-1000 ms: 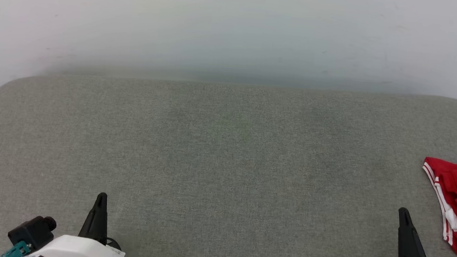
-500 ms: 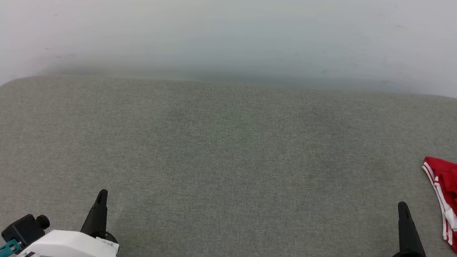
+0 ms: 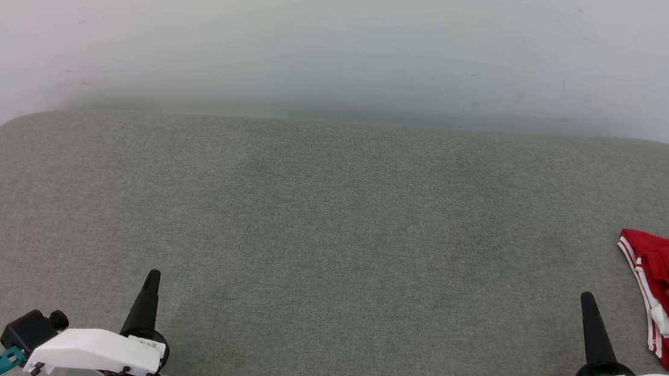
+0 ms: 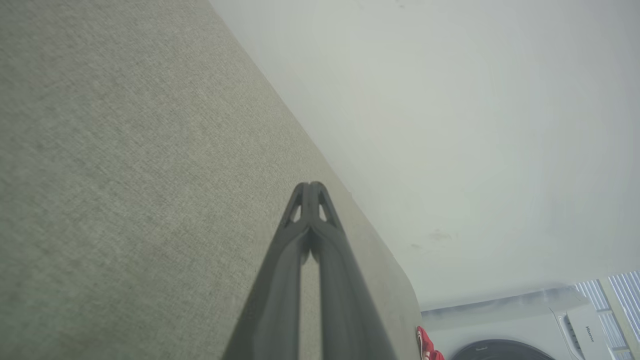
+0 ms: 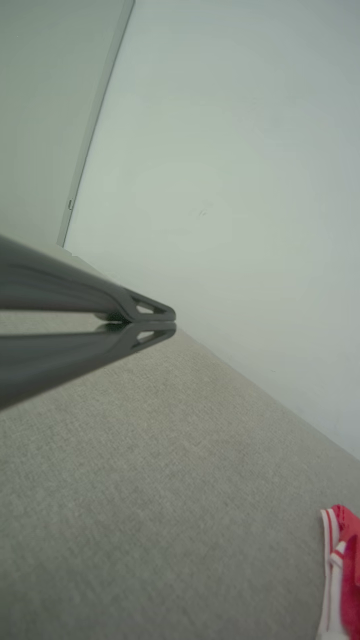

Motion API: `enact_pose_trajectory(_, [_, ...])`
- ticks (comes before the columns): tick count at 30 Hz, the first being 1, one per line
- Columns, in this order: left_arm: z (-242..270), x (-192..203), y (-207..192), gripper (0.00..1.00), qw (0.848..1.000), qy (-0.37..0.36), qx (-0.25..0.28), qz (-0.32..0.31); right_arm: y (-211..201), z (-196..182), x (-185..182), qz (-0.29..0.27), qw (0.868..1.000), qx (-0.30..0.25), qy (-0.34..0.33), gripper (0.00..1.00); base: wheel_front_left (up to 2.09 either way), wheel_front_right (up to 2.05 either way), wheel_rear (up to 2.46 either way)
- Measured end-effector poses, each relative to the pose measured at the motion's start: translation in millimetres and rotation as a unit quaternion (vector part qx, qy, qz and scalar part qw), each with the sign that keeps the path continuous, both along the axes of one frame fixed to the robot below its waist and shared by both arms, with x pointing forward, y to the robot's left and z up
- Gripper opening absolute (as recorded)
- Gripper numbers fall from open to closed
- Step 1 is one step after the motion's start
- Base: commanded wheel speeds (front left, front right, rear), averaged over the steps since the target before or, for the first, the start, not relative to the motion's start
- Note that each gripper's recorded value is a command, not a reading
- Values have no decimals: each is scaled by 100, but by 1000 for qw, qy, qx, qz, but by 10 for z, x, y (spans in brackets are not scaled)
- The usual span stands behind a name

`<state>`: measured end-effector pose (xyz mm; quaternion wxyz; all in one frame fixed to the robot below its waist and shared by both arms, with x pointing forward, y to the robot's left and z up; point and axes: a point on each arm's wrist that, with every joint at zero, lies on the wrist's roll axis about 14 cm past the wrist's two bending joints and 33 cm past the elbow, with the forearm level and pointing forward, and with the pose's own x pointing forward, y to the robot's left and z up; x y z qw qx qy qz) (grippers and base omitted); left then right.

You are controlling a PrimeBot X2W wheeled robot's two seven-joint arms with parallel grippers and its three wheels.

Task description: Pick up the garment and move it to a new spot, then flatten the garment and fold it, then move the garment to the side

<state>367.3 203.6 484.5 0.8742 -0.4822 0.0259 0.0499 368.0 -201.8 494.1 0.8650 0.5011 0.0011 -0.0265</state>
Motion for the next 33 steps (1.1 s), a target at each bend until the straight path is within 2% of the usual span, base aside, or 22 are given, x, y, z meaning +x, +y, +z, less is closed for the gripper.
enact_pose_trajectory(5, [8, 21, -6, 0, 1000, -2, -28, -1, 3, 20, 33, 2, 1000, 26, -2, 0, 0, 0, 0])
enact_pose_trajectory(6, [19, 33, -10, 0, 999, -5, -51, -2, 5, 15, 43, 3, 999, 46, -1, 0, 0, 0, 0])
enact_pose_trajectory(33, [98, 125, -24, 0, 984, -25, -178, -8, 9, 42, 122, 8, 986, 164, -5, 0, 0, 0, 0])
